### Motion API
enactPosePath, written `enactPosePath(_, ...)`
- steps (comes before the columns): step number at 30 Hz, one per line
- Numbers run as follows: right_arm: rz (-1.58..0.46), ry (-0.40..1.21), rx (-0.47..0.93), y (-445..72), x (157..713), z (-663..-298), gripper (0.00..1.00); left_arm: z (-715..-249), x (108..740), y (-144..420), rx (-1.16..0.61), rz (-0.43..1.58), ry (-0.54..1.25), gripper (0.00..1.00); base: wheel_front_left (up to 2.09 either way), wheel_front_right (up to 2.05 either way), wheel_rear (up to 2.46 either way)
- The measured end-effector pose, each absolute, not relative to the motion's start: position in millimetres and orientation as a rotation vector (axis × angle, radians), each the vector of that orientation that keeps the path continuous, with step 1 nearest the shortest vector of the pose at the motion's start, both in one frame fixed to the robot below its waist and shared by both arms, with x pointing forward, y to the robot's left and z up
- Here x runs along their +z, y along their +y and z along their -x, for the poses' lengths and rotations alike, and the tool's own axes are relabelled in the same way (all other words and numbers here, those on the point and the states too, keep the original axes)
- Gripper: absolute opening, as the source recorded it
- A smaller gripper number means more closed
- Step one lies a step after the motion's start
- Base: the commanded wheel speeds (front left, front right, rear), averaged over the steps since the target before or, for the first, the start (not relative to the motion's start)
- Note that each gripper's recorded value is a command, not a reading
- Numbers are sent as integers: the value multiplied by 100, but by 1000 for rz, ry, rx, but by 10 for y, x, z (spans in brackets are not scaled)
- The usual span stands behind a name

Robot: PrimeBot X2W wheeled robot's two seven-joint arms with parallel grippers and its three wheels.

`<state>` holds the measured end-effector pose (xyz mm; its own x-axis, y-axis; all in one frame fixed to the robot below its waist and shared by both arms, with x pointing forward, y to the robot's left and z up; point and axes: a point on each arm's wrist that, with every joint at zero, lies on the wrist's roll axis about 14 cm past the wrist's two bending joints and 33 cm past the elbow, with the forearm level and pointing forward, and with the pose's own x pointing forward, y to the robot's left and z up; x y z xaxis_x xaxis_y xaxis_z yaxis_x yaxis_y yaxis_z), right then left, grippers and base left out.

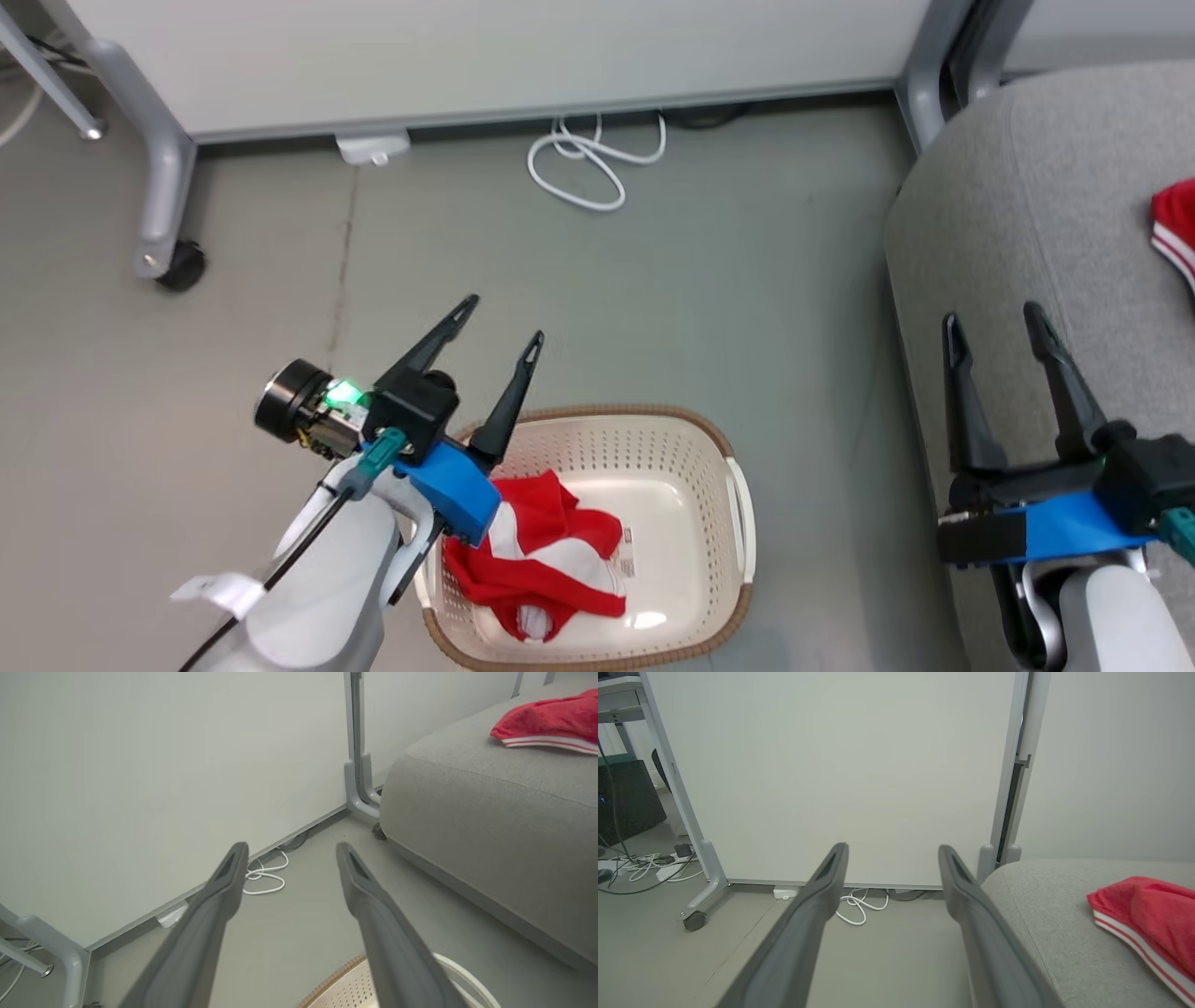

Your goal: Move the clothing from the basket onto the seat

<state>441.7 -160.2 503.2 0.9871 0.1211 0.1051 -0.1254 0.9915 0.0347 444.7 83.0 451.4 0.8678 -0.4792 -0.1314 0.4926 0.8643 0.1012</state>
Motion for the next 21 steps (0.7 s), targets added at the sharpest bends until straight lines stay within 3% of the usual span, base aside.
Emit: enactPosePath(21,11,-5,117,-1734,4389,-4972,100,-4011,2479,453,-974,-409,675,100,0,0,0)
